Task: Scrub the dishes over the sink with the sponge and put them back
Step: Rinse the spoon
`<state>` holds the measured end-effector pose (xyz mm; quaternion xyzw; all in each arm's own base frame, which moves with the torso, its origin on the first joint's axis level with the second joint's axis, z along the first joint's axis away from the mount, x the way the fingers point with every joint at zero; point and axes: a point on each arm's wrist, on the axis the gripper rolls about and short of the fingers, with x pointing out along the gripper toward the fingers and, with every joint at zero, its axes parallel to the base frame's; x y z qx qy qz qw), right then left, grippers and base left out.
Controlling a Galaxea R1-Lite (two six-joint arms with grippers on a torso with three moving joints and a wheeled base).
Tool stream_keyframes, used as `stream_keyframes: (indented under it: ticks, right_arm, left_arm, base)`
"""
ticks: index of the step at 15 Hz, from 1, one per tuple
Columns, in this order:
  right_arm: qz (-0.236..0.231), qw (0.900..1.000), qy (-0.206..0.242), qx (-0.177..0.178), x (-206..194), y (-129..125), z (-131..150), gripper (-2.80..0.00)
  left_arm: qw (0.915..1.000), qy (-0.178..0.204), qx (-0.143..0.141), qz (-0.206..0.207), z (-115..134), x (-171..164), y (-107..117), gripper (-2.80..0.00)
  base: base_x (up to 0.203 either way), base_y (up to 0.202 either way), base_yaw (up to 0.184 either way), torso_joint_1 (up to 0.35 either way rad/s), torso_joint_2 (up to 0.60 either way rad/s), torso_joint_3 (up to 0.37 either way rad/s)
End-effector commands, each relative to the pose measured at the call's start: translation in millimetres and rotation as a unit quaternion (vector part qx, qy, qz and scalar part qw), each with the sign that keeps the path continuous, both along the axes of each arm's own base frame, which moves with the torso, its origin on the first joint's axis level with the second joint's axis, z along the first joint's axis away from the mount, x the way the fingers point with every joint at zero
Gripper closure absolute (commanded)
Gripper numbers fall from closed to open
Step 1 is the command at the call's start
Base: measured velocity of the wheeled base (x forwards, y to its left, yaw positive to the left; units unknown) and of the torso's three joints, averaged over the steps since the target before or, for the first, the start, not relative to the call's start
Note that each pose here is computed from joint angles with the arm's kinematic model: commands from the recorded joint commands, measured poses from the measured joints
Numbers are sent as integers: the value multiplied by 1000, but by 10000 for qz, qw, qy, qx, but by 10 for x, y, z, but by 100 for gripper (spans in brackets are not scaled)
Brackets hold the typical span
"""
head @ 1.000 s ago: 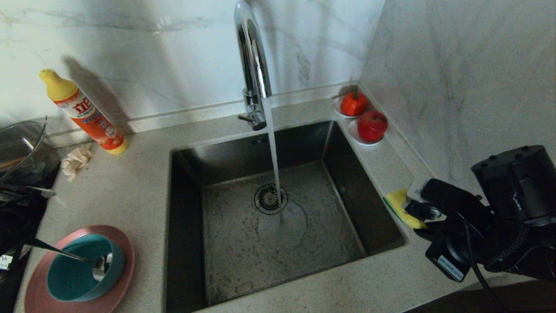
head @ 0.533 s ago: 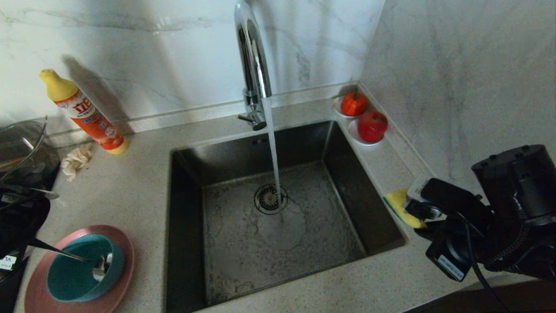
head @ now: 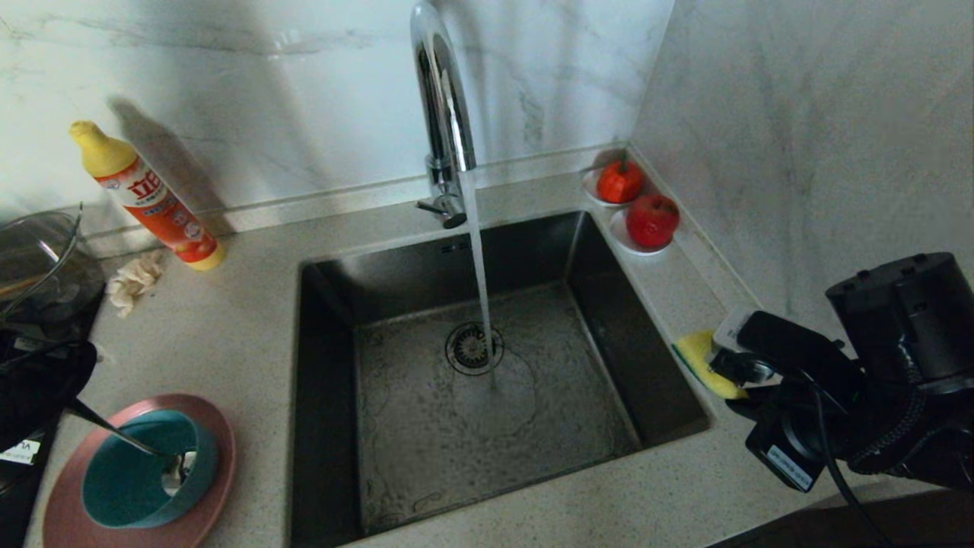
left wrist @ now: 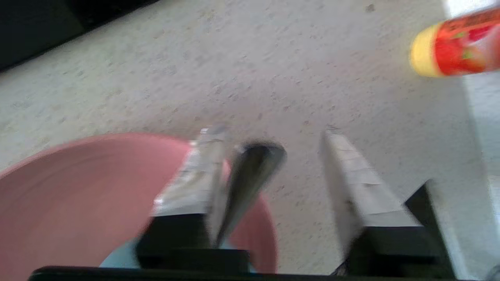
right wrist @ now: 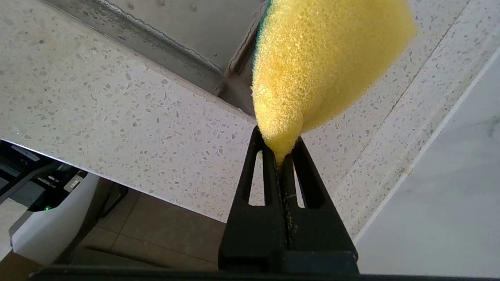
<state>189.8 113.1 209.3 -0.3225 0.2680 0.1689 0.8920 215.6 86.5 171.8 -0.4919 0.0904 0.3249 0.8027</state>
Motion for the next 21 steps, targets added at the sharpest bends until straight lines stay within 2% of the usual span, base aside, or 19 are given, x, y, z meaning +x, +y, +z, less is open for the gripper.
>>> stream_keyframes:
  ticks: [1,14,21]
  right_arm:
    - [-6,10000,-14,-10,1,-4,6,0]
    - [-23,10000,-18,-2,-8,-21,10,0]
    - [-51,10000,-8,-1,-6,-31,-4,0]
  left_arm:
    - [10000,-55,-9,13,-7,20,8,0]
    - [9996,-279,92,5,125,-27,-10,0]
    - [9999,-99,29,22,17,-15,-2,0]
  base:
    - [0,0,0,0,0,0]
    - [0,0,0,0,0,0]
    - [0,0,0,0,0,0]
